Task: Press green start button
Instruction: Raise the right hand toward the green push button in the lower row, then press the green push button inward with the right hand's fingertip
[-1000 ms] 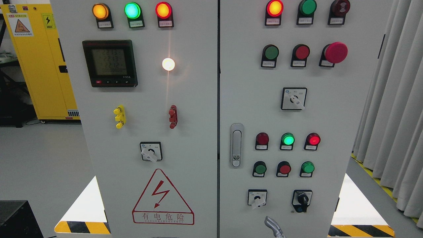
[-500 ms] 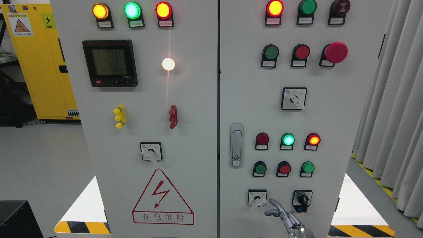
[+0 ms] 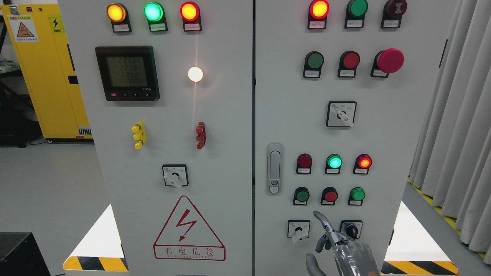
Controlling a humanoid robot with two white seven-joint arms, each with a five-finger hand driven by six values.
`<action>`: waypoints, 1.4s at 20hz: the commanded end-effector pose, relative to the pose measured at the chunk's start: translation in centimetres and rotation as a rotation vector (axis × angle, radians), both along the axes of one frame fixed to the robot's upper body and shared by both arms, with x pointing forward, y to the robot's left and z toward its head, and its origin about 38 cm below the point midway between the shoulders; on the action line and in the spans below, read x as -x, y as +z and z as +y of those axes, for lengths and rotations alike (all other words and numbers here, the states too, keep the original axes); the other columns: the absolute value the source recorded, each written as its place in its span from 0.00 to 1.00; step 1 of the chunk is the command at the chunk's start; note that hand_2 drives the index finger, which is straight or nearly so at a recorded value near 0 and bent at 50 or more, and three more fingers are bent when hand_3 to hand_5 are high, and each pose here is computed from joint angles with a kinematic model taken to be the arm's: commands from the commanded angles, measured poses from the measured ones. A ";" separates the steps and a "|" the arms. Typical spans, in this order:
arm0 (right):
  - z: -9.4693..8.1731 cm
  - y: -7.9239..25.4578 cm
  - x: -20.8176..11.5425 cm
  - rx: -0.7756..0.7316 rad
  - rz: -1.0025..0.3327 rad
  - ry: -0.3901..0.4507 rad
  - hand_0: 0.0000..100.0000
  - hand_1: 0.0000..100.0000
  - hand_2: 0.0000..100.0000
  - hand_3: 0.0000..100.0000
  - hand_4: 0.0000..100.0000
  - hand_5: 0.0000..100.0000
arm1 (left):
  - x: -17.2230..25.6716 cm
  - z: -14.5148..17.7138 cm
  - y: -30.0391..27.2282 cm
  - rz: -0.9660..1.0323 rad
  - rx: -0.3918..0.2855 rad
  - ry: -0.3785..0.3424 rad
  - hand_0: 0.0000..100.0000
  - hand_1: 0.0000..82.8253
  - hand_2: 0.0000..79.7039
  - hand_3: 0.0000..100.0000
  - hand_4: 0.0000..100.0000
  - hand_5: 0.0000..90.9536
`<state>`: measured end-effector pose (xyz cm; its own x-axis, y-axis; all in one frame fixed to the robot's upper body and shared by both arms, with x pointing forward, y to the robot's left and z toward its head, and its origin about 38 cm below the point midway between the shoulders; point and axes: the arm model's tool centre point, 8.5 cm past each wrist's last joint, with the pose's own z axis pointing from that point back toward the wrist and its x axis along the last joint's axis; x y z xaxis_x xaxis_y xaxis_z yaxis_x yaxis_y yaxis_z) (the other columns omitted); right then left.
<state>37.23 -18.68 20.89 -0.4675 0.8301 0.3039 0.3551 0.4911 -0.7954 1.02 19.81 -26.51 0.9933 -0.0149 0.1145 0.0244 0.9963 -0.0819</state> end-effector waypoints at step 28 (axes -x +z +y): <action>2.0 0.0 -2.9 0.046 0.035 0.009 0.65 0.89 0.00 0.89 0.93 1.00 | 0.0 0.0 0.0 0.001 0.000 0.001 0.12 0.67 0.00 0.00 0.00 0.00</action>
<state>39.63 -16.84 21.59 -0.4703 0.8407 0.2684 0.3436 0.4546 -0.8218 1.00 19.82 -26.51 0.9933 -0.0151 0.1142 0.0245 0.9964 -0.0814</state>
